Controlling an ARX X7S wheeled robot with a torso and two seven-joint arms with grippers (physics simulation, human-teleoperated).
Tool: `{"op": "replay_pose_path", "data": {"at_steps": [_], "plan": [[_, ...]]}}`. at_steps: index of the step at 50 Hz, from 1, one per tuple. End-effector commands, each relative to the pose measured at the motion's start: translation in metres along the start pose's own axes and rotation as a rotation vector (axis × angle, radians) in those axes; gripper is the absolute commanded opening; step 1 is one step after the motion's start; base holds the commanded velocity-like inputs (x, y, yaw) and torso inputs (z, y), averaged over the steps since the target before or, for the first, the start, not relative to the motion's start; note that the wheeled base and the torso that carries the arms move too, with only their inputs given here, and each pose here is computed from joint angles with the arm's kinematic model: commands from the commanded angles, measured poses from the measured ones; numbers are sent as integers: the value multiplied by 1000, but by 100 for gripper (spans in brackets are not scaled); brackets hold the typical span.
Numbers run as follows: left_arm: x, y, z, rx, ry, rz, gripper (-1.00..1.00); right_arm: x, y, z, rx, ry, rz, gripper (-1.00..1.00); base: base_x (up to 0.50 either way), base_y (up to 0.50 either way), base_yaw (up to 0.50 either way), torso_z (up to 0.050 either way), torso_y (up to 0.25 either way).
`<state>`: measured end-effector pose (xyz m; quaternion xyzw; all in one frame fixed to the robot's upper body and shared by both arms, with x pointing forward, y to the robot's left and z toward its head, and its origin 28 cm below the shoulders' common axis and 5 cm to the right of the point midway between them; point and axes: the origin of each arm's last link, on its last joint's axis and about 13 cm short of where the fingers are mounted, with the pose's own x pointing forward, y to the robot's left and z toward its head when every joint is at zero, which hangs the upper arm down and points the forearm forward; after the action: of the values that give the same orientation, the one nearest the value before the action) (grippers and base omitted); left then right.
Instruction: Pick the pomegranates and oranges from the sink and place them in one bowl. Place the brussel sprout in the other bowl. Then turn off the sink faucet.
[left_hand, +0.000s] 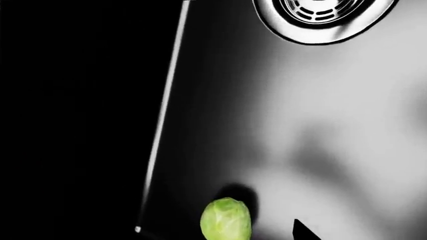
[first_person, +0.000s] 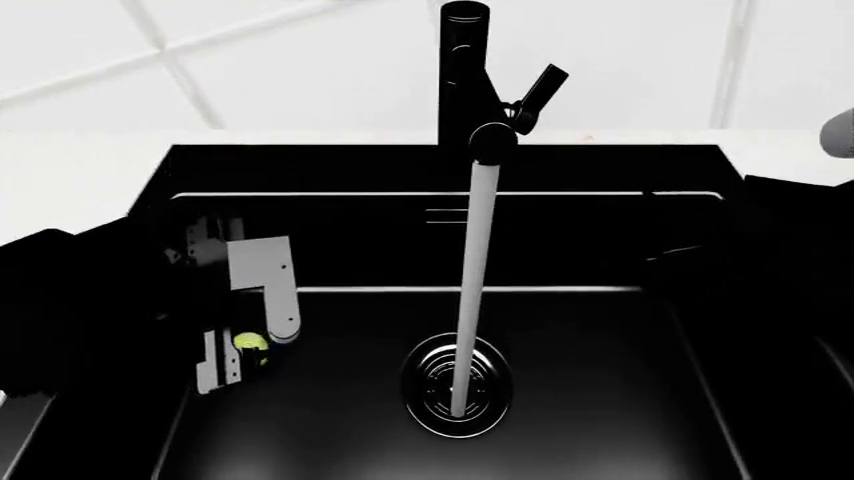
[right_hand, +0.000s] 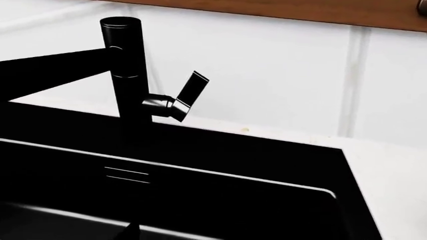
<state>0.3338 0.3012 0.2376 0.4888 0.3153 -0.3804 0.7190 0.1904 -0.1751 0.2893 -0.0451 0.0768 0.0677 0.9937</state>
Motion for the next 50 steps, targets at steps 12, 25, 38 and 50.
{"op": "replay_pose_path", "data": {"at_steps": [12, 25, 38, 50], "plan": [[32, -9, -10, 11, 77, -43, 100, 3, 0, -6, 15, 3, 7, 100, 0, 0, 0, 0, 0], [39, -9, -18, 20, 136, -34, 100, 3, 1, -6, 21, 1, 7, 100, 0, 0, 0, 0, 0], [45, -1, -20, 3, 147, 13, 100, 3, 1, -7, 27, -1, 8, 100, 0, 0, 0, 0, 0], [58, -5, -21, -12, 128, 8, 100, 3, 0, -11, 31, 1, 8, 100, 0, 0, 0, 0, 0]]}}
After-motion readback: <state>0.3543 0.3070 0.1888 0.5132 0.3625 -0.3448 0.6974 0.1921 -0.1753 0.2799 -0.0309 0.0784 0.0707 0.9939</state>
